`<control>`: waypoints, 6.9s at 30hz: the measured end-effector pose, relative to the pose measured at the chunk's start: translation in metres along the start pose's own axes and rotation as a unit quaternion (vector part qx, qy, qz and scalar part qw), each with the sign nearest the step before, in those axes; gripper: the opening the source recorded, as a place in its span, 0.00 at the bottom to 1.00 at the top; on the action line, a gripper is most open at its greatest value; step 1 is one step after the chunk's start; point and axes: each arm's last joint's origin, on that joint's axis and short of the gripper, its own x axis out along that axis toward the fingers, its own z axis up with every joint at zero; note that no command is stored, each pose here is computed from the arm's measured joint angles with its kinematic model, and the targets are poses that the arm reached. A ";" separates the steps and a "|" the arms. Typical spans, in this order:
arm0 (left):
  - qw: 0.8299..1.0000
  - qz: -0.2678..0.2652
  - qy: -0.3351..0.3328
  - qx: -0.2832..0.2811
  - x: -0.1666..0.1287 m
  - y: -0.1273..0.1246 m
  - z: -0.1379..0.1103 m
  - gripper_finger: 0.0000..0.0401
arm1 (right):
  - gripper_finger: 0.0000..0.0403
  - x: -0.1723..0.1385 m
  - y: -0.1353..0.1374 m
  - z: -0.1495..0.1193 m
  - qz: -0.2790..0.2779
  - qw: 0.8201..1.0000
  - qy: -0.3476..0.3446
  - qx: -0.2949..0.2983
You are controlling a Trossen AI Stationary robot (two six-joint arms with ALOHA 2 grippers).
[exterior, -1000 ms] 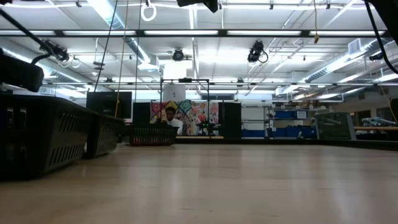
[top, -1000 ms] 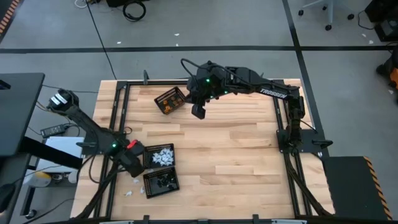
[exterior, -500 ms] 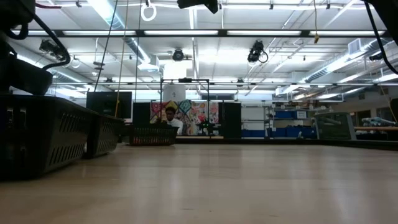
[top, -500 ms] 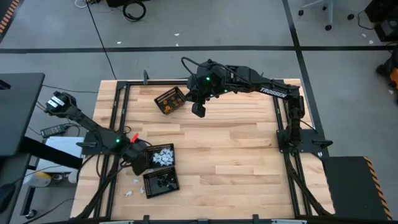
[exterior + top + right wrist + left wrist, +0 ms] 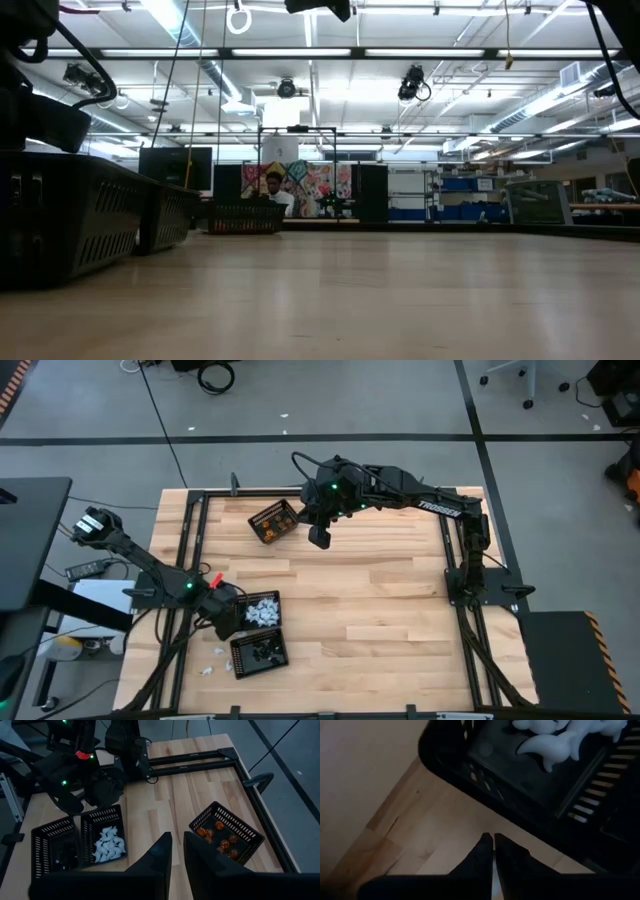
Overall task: Sort Halloween decoration
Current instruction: Put the white toy into the middle black bin
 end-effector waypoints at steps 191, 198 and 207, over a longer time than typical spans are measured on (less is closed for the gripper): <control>0.976 0.157 -0.081 0.127 0.029 -0.109 -0.088 0.29 | 0.13 0.000 0.003 0.006 0.015 0.999 -0.030 -0.027; 0.970 0.156 -0.081 0.169 0.028 -0.110 -0.089 0.31 | 0.13 0.000 0.003 0.006 0.020 0.999 -0.030 -0.027; 0.968 0.153 -0.100 0.170 0.031 -0.106 -0.088 0.46 | 0.13 0.000 0.004 0.006 0.027 0.999 -0.029 -0.016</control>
